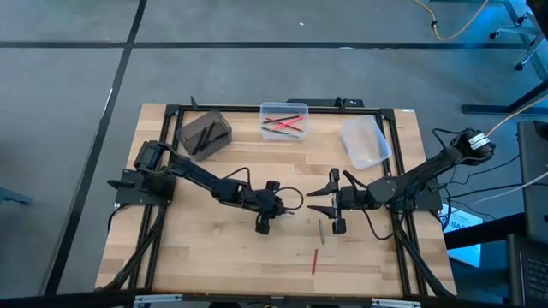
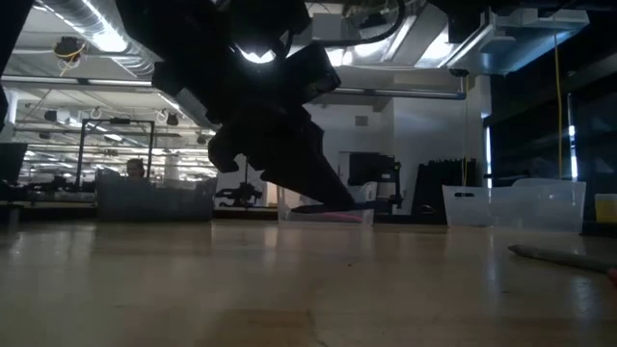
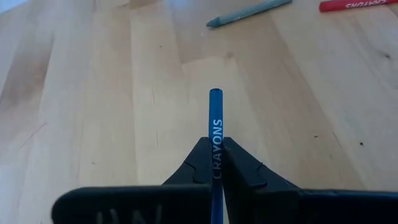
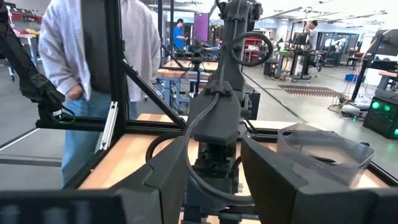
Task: Sort crayons/erasers/pens/pencils in bins
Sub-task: Put the blue crayon into the right transparent bin
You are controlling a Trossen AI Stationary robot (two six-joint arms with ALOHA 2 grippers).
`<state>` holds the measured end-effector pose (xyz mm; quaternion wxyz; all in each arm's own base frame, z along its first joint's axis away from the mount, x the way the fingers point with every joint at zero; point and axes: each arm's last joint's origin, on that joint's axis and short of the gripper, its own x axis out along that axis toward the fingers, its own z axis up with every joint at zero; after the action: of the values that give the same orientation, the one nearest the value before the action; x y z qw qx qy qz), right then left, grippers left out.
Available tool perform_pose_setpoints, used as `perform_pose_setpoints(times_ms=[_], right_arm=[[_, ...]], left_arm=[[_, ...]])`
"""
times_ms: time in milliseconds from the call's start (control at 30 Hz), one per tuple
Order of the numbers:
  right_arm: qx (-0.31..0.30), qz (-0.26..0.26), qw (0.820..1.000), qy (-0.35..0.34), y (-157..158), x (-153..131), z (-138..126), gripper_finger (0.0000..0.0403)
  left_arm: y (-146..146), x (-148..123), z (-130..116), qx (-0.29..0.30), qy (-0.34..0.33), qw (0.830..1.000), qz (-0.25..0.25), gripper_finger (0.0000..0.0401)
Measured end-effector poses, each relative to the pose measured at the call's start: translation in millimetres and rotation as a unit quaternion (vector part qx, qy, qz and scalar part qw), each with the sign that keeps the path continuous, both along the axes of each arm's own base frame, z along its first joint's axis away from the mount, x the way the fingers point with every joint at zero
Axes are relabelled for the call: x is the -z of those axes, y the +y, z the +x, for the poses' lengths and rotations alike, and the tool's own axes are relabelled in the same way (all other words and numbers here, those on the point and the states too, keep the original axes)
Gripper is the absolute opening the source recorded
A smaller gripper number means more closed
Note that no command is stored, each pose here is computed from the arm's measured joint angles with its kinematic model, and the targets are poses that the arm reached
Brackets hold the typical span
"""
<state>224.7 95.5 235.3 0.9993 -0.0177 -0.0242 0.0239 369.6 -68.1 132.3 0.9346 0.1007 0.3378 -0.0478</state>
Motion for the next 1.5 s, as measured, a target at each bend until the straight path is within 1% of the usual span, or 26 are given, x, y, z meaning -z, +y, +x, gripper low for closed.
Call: perform_pose_setpoints(times_ms=[400,567,800,967,1133,1267,1367,1500], right_arm=[[-0.004,0.0,1.0,-0.002,0.2,-0.5,0.0,0.0158],[-0.004,-0.011,1.0,-0.004,0.2,-0.9,-0.2,0.0158],[-0.017,-0.007,0.999,-0.027,-2.5,-12.9,-7.7,0.0158],[-0.017,-0.011,0.999,-0.048,-5.9,-24.6,-16.4,0.0158],[-0.017,-0.016,0.999,-0.04,-6.4,-24.2,-17.6,0.0158],[-0.019,-0.005,1.0,-0.024,-4.9,-18.5,-14.4,0.0158],[-0.019,-0.005,1.0,-0.02,-3.8,-15.6,-12.1,0.0158],[-0.019,-0.003,1.0,-0.015,-2.6,-12.4,-9.7,0.0158]], left_arm=[[-1.4,-4.7,3.1,0.007,-0.028,1.0,0.0,0.0002],[-0.3,-6.2,4.3,0.009,-0.036,0.999,0.002,0.0005],[4.9,-12.8,5.9,0.007,-0.051,0.999,-0.004,0.0003],[5.8,-26.0,-2.4,0.01,-0.067,0.998,-0.005,0.0006],[8.4,-38.6,-15.9,0.01,-0.102,0.995,-0.01,0.0005],[11.2,-34.1,-27.4,0.011,-0.139,0.99,-0.018,0.0004],[16.4,-32.3,-31.2,0.018,-0.176,0.983,-0.043,0.0007],[23.4,-31.8,-34.1,0.023,-0.203,0.977,-0.067,0.0007]])
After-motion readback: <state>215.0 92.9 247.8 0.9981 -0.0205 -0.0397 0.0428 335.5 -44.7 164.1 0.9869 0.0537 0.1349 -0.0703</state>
